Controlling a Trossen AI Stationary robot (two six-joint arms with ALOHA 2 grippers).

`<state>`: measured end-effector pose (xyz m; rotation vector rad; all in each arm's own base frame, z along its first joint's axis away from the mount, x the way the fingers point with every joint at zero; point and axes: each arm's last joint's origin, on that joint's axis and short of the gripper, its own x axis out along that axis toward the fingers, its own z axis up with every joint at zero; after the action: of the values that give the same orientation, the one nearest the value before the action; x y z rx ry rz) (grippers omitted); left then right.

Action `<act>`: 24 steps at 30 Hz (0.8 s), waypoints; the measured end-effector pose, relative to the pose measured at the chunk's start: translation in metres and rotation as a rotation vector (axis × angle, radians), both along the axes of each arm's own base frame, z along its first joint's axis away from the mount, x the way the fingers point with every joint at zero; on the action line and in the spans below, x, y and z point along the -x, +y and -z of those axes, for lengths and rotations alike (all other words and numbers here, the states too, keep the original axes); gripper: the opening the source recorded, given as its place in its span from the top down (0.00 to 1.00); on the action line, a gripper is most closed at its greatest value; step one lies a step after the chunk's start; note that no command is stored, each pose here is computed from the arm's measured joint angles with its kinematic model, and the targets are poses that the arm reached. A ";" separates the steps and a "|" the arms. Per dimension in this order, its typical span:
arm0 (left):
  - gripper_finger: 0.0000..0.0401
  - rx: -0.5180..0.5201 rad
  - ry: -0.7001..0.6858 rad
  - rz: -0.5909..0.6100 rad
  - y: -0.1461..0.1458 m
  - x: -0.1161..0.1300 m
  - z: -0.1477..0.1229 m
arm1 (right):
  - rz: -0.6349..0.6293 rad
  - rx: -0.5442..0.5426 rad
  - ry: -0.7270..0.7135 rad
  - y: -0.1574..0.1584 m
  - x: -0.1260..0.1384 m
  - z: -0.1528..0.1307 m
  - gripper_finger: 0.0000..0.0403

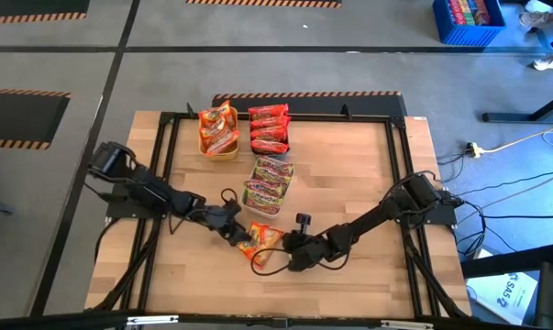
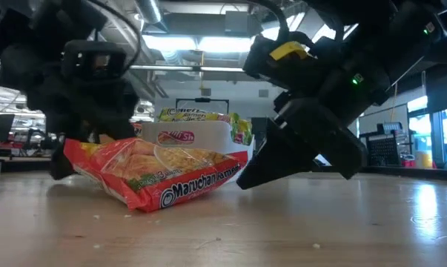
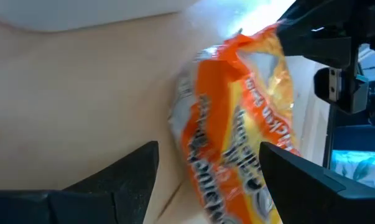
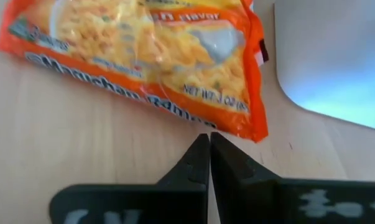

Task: Sort Maruchan noodles
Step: Put the orange noodle pack into the yellow bin

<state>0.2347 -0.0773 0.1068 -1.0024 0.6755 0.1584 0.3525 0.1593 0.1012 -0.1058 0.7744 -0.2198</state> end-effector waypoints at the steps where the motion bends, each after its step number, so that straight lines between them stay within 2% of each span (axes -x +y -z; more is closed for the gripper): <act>1: 0.31 -0.001 -0.001 0.008 -0.001 -0.004 0.000 | -0.001 -0.002 -0.006 0.000 0.000 0.000 1.00; 13: 0.34 -0.013 -0.018 0.075 -0.016 -0.043 0.009 | -0.043 -0.066 -0.051 0.006 -0.007 0.006 1.00; 16: 0.42 -0.029 -0.030 0.107 -0.019 -0.049 0.006 | -0.039 -0.060 -0.051 0.006 -0.007 0.007 1.00; 24: 0.71 -0.068 -0.056 0.167 -0.022 -0.053 0.003 | -0.031 -0.052 -0.056 0.006 -0.007 0.009 1.00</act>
<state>0.2875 -0.0989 0.1035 -0.8780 0.6953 0.0066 0.3599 0.1649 0.0927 -0.0620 0.7213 -0.1728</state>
